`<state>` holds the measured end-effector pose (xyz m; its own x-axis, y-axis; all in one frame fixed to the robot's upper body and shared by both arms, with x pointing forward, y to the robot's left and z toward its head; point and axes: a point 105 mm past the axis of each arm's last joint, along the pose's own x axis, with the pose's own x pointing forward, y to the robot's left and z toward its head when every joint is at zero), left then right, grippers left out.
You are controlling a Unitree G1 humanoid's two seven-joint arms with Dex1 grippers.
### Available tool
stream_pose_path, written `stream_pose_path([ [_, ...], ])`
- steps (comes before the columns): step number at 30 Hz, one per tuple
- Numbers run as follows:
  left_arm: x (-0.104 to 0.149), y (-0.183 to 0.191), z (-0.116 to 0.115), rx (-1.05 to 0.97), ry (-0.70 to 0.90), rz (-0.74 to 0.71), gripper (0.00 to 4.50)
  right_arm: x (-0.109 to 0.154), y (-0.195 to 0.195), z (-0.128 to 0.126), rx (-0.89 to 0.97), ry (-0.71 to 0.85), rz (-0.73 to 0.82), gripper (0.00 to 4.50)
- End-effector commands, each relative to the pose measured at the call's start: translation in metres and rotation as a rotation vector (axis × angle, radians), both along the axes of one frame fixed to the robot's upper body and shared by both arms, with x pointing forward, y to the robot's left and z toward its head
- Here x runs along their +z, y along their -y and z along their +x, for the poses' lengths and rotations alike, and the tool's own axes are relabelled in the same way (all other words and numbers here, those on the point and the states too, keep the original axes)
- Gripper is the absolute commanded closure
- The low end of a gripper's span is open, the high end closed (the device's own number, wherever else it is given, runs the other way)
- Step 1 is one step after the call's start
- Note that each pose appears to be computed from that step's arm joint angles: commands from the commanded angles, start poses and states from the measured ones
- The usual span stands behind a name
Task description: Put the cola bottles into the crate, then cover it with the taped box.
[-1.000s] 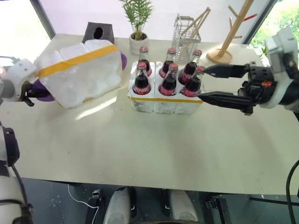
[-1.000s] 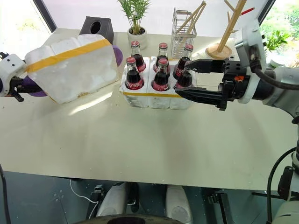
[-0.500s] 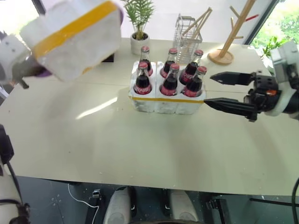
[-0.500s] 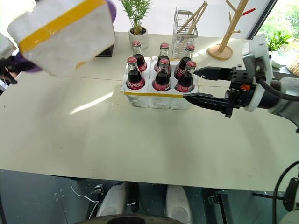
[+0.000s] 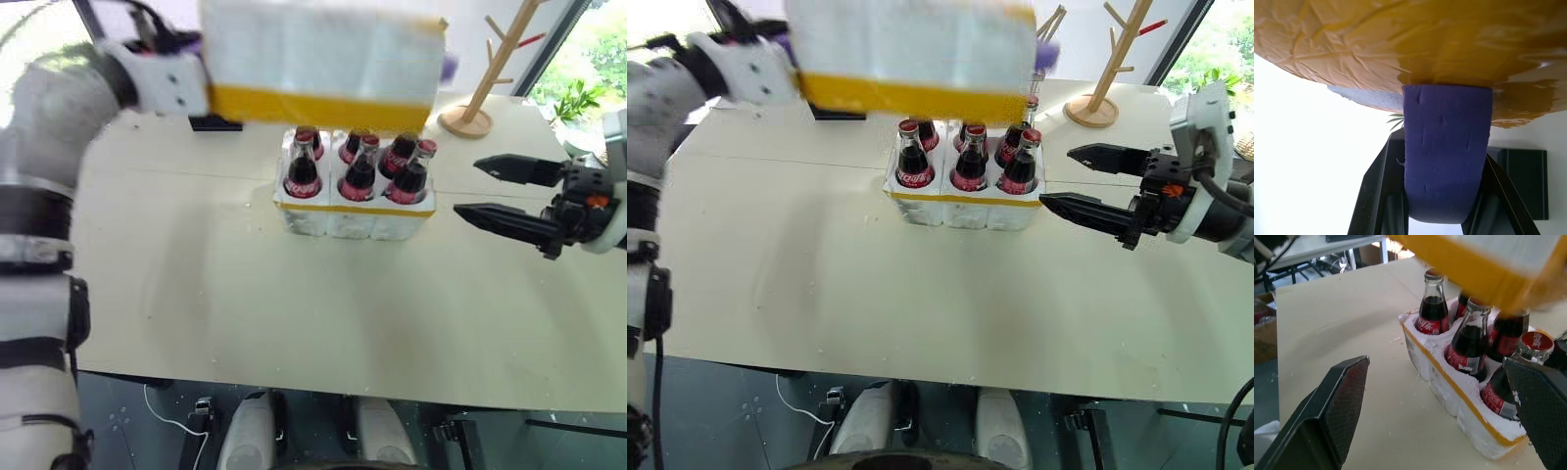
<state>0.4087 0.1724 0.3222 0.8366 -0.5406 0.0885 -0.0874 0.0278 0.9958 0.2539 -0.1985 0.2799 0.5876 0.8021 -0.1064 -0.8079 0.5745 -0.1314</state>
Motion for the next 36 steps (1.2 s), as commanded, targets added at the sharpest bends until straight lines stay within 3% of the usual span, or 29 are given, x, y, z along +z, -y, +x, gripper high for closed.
stream_pose_path([
  [1,0.017,0.01,-0.007,-0.018,0.091,-0.044,3.43,0.011,0.0,-0.006,-0.004,0.063,0.001,0.0],
  [6,0.017,0.028,-0.01,-0.035,0.111,-0.08,3.43,0.01,0.001,-0.006,-0.023,0.059,0.015,0.0],
  [13,0.046,0.014,-0.002,0.044,0.152,-0.247,3.43,0.008,0.0,-0.006,-0.034,0.063,0.017,0.0],
  [19,0.053,0.033,-0.015,-0.07,0.188,-0.231,3.43,0.006,0.004,-0.005,-0.054,0.06,0.02,0.0],
  [27,-0.001,0.056,-0.012,-0.079,0.101,0.003,3.43,0.005,0.004,-0.005,-0.06,0.06,0.03,0.0],
  [32,-0.044,0.072,-0.013,-0.077,0.136,0.259,3.43,0.005,0.003,-0.008,-0.05,0.056,0.036,0.0],
  [36,-0.065,0.073,-0.011,-0.074,0.131,0.343,3.43,0.006,0.001,-0.007,-0.05,0.062,0.045,0.0],
])
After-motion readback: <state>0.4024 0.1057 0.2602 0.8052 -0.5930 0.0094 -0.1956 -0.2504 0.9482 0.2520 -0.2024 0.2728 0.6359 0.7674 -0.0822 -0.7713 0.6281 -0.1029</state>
